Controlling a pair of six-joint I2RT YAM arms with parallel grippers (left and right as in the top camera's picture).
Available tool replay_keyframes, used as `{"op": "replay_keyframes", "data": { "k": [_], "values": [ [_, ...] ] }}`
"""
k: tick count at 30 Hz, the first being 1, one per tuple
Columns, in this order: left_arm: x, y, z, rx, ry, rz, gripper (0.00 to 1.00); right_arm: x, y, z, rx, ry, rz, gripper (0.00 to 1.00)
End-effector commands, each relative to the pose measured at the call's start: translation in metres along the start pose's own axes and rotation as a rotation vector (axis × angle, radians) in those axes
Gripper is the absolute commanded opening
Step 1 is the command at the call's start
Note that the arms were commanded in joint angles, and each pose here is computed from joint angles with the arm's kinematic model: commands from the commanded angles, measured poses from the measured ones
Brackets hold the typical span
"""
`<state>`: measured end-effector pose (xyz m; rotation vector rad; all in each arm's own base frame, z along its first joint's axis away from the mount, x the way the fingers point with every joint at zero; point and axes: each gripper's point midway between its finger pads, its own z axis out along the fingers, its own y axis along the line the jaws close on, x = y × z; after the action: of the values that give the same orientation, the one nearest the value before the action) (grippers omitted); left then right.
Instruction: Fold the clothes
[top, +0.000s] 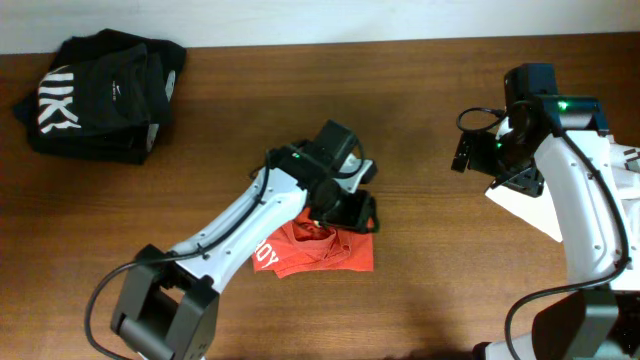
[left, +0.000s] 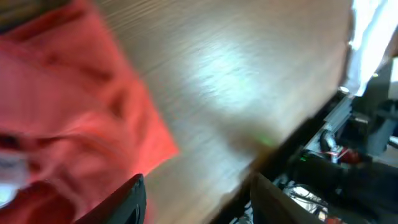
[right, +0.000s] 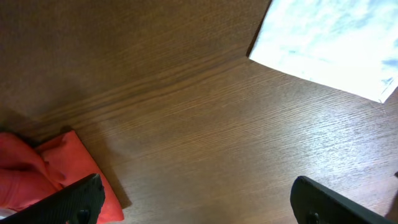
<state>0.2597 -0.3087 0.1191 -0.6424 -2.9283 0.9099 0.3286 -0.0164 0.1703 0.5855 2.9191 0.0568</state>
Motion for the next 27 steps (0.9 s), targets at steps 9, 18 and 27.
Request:
{"op": "replay_keyframes", "data": {
  "k": [9,18,27],
  "values": [
    [0.014,0.059,-0.028,-0.362,0.044,-0.128,0.55,-0.003,-0.003,-0.002,0.017,-0.013,0.003,0.99],
    [0.029,0.06,0.045,-0.338,0.217,-0.142,0.0,-0.003,-0.003,-0.002,0.017,-0.013,0.003,0.99],
    [0.05,0.015,0.065,-0.353,0.239,0.009,0.29,-0.003,-0.003,-0.002,0.017,-0.013,0.003,0.99]
  ]
}}
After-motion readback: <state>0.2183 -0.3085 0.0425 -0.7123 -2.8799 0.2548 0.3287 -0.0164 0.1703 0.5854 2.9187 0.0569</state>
